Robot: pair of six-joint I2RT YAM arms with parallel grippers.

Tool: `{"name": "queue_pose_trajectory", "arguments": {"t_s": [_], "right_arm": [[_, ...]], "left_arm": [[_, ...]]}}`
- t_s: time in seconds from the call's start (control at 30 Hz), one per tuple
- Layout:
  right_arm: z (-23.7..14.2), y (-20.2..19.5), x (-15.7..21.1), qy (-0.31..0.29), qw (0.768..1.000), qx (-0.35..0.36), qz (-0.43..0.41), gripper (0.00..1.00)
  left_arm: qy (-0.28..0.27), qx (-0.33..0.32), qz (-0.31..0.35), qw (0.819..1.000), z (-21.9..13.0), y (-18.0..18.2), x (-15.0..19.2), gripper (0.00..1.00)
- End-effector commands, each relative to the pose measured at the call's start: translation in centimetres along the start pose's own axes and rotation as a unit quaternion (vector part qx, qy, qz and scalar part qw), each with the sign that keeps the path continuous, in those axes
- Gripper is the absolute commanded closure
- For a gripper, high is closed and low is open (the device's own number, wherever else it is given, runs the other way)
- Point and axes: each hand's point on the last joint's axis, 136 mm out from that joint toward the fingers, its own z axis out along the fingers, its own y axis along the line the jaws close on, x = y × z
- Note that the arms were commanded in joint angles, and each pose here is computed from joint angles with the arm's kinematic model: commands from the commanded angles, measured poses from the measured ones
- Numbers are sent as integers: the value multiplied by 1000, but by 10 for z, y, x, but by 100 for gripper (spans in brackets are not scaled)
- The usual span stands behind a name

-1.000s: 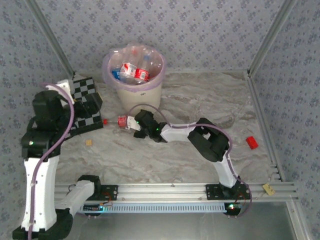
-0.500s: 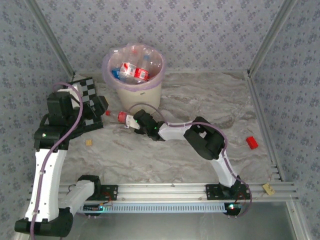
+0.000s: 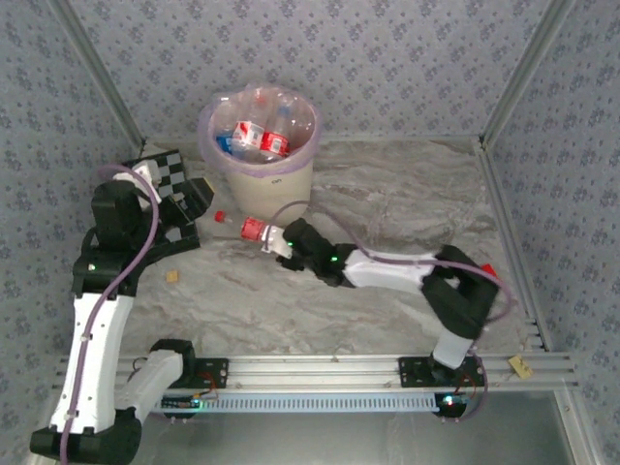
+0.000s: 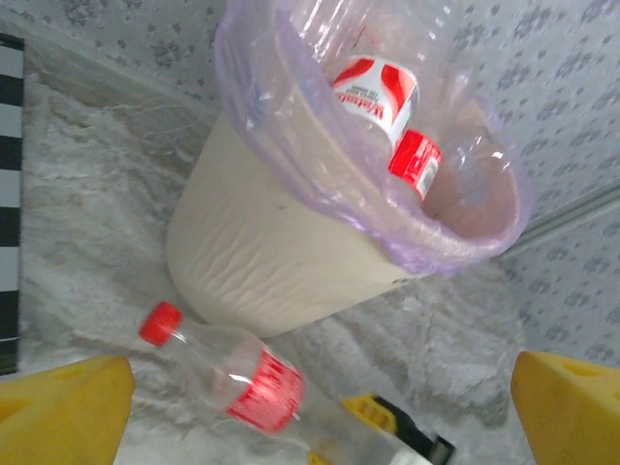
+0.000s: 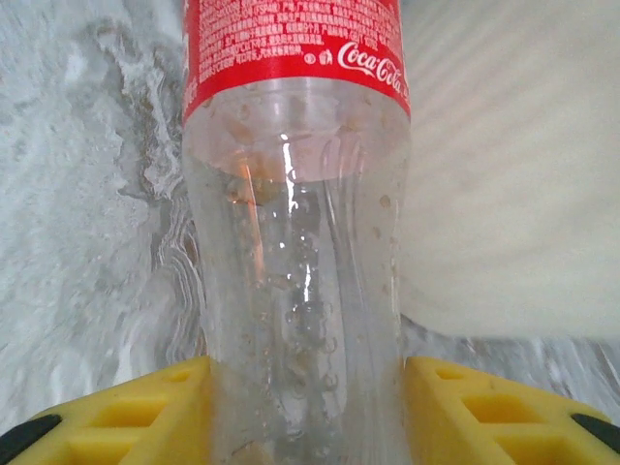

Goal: Put the plastic bottles in the bin

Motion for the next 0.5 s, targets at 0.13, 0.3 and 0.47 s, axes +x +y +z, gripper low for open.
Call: {"name": "queue_pose_trajectory", "arguments": {"t_s": [0.13, 0.3, 0.47], "right_arm": [[-107, -29, 39, -2, 986, -1, 169, 54], [-173, -68, 30, -97, 956, 17, 275, 55], [-199, -95, 12, -161, 932, 24, 324, 56]], "left_arm": [[-83, 113, -21, 990, -3, -64, -21, 0], [-77, 198, -10, 977, 9, -118, -8, 0], [-29, 251, -1, 968, 35, -167, 24, 0]]}}
